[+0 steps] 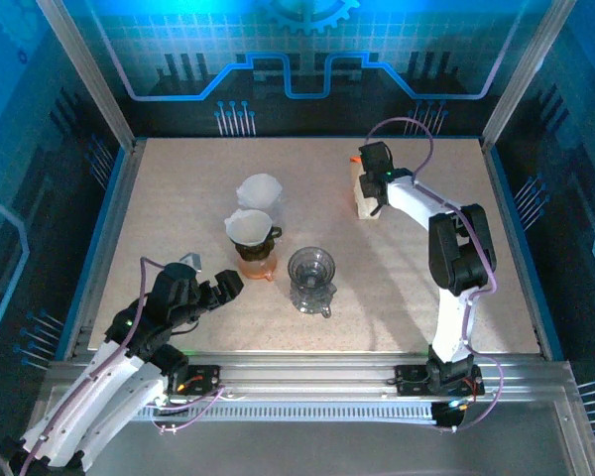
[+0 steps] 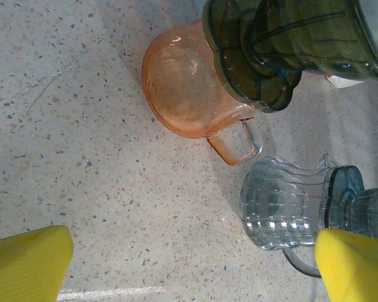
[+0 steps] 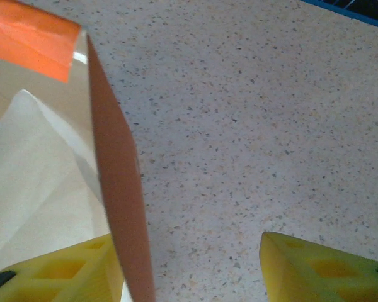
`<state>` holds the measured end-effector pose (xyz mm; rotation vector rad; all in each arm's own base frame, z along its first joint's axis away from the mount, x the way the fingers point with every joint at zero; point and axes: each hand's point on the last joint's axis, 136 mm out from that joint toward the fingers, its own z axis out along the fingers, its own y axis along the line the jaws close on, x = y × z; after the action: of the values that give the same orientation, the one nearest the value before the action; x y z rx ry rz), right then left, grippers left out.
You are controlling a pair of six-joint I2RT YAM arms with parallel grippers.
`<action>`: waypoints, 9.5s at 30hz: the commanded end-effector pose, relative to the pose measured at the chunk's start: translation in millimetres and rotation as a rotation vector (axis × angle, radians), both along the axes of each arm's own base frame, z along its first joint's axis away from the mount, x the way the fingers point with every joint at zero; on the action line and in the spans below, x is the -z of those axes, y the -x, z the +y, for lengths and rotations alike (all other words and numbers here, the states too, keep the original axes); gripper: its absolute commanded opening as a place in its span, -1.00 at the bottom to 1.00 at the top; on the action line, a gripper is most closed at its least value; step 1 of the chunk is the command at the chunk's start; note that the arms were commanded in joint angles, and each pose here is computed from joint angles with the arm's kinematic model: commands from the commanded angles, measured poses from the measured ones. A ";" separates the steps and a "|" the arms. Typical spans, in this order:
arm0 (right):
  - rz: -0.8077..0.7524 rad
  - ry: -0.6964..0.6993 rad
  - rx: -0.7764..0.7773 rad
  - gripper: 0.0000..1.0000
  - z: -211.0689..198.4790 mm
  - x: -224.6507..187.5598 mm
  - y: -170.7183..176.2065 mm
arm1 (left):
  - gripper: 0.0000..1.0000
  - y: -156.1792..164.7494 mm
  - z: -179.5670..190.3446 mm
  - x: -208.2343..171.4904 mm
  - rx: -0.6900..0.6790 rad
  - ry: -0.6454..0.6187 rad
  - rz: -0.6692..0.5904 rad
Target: Place the coffee filter in the dripper
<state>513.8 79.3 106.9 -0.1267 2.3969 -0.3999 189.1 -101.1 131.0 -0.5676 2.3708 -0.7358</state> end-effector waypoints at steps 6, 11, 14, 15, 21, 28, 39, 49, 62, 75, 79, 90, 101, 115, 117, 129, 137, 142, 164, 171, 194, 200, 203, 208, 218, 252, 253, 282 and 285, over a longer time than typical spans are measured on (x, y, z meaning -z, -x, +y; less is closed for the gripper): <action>0.005 0.099 0.022 0.16 -6.2 4.3 -5.3 | 0.98 2.9 0.5 1.5 0.005 0.004 0.007; -0.037 0.137 0.020 0.16 -9.0 -11.9 -1.3 | 0.98 2.5 0.9 1.1 0.005 0.001 0.005; -0.056 0.140 0.024 0.15 -11.5 -22.8 2.8 | 0.98 2.3 0.4 1.7 0.006 0.002 0.006; -0.062 0.138 0.022 0.15 -11.7 -26.3 3.8 | 0.98 2.2 0.2 1.4 0.006 0.004 0.004; -0.075 0.151 0.022 0.15 -16.7 -38.6 13.7 | 0.98 3.0 0.4 1.3 0.008 0.003 0.004; -0.054 0.131 0.040 0.15 -25.2 -36.6 32.2 | 0.98 3.3 0.7 1.6 0.006 0.007 0.001; -0.105 -0.350 0.002 0.05 29.5 -67.9 33.9 | 0.98 0.6 -1.2 1.4 0.008 0.013 -0.004; -0.114 -0.605 0.232 -0.18 40.1 -42.2 11.2 | 0.98 1.9 -1.4 2.1 0.012 0.012 0.004; -0.163 -0.701 0.324 -0.23 41.1 -32.7 0.3 | 0.98 1.6 -1.0 3.3 0.010 0.012 0.000; -0.165 -0.756 0.354 -0.22 43.1 -27.4 -11.4 | 0.98 0.8 -2.1 3.9 0.013 0.014 0.002; -0.147 -0.746 0.377 -0.25 41.7 -20.5 -15.7 | 0.98 0.5 -1.3 2.3 0.012 0.009 -0.001; -0.112 -0.745 0.407 -0.59 39.2 -3.4 -22.4 | 0.98 0.4 -1.0 1.6 0.010 0.009 0.001; -0.165 -0.700 0.329 -1.00 36.2 -30.6 -23.2 | 0.98 0.5 -0.9 2.2 0.008 0.011 0.006; -0.243 -0.675 0.202 -1.00 20.5 -101.7 30.2 | 0.98 -0.5 -1.3 -1.9 0.012 0.011 -0.006; -0.236 -0.675 0.186 -1.00 19.5 -105.4 36.8 | 0.98 -0.7 -1.6 -2.5 0.014 0.012 -0.009; -0.103 -0.679 0.228 -0.35 34.6 -53.4 2.5 | 0.98 -3.2 -3.5 -1.4 0.017 0.017 -0.007; -0.119 -0.691 0.299 -0.30 32.6 -36.6 -16.0 | 0.98 -2.7 -2.7 -0.6 0.017 0.011 -0.004; -0.137 -0.699 0.343 -0.29 27.5 -33.4 -20.7 | 0.98 -2.4 -2.7 0.8 0.016 0.013 0.000; -0.064 -0.625 0.460 -0.71 22.0 15.9 -39.2 | 0.98 -1.9 -3.8 2.8 0.017 0.018 0.012; -0.138 -0.594 0.379 -1.00 22.8 -18.7 -45.8 | 0.98 -0.2 -3.3 5.8 0.013 0.021 0.024; -0.047 -0.443 0.169 -0.44 -15.1 -69.9 1.5 | 0.98 -2.1 -3.9 1.1 0.021 0.018 0.005; 0.074 -0.250 0.120 -0.13 -28.4 -40.0 5.3 | 0.98 -1.7 -3.4 1.3 0.019 0.017 0.008; 0.104 -0.282 0.118 -0.11 -24.1 -27.8 8.5 | 0.98 -1.6 -3.7 2.1 0.017 0.021 0.011; 0.080 -0.430 0.186 -0.16 -20.8 -8.7 17.6 | 0.98 -1.2 -4.8 5.9 0.014 0.031 0.020; -0.005 -0.668 0.306 -0.20 -28.5 30.4 15.6 | 0.98 -1.2 -6.4 9.2 0.019 0.035 0.028; -0.092 -0.844 0.445 -0.33 -26.3 71.7 -14.7 | 0.98 -6.3 -11.2 20.1 0.022 0.033 0.071; -0.097 -0.845 0.444 -0.34 -26.1 73.1 -16.7 | 0.98 -6.5 -11.2 20.1 0.020 0.035 0.072; -0.136 -0.680 0.418 -1.00 -44.4 12.1 88.8 | 0.98 -8.0 -13.6 10.4 0.036 0.049 0.036; -0.110 -0.678 0.396 -1.00 -43.6 3.8 119.3 | 0.98 -9.3 -14.0 6.8 0.038 0.054 0.020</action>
<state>428.3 34.7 107.3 0.7008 2.2304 0.2927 195.4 -113.3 113.9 -0.5814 2.4222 -0.7887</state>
